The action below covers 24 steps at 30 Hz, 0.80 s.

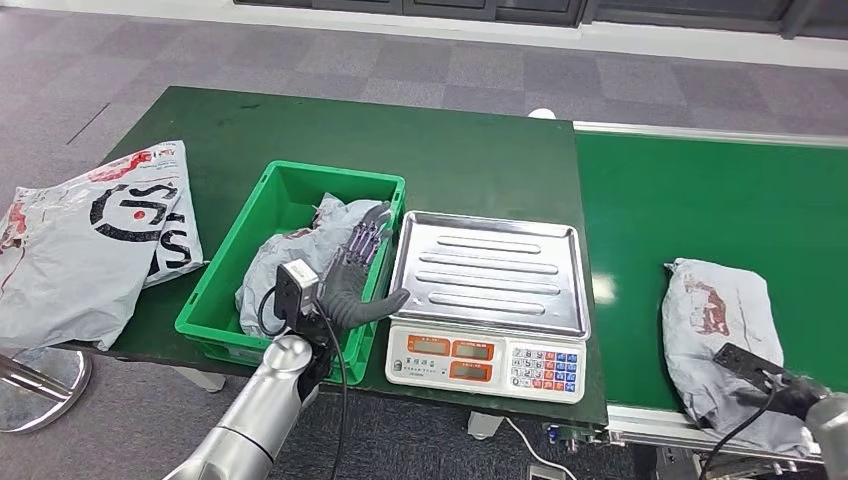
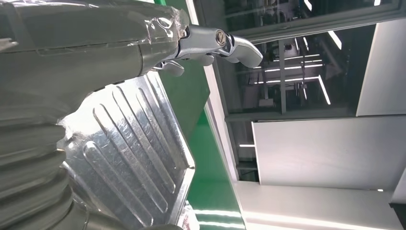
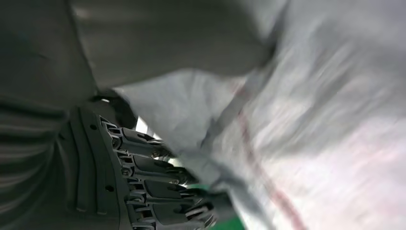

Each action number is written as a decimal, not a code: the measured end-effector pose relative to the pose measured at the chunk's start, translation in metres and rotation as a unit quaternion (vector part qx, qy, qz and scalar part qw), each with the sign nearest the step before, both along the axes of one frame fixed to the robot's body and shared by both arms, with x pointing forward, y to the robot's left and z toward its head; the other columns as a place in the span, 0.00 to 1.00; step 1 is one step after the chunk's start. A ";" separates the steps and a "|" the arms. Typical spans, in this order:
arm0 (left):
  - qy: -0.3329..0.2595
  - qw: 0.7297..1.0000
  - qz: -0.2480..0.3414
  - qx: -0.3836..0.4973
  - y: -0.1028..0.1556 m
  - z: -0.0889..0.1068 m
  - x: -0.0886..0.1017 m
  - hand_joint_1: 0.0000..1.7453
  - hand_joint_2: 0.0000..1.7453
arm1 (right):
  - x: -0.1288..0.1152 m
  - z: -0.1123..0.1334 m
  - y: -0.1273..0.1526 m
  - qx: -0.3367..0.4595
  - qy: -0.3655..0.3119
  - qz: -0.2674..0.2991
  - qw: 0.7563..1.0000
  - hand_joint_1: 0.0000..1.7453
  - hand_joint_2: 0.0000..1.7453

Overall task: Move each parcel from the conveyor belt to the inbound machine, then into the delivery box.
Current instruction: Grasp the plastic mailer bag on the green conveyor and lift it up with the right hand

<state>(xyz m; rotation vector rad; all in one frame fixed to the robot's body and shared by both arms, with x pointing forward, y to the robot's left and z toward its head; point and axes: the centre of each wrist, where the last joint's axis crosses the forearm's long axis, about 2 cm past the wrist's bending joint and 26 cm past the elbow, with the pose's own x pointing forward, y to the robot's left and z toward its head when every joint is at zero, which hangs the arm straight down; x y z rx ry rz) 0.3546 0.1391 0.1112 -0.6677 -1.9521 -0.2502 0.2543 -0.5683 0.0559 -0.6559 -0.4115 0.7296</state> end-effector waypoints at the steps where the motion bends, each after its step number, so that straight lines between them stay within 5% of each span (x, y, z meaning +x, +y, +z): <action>1: 0.000 1.000 0.001 -0.001 0.001 0.000 0.000 0.00 1.00 | 0.002 0.000 0.002 0.000 -0.008 0.002 1.000 1.00 1.00; 10: 0.004 1.000 -0.002 -0.013 0.004 -0.003 -0.003 0.00 1.00 | 0.026 0.001 0.036 0.017 -0.080 0.023 0.996 1.00 1.00; 24: 0.033 0.986 -0.041 -0.158 0.028 -0.009 -0.002 0.00 1.00 | 0.042 0.000 0.062 0.033 -0.113 0.057 0.991 1.00 1.00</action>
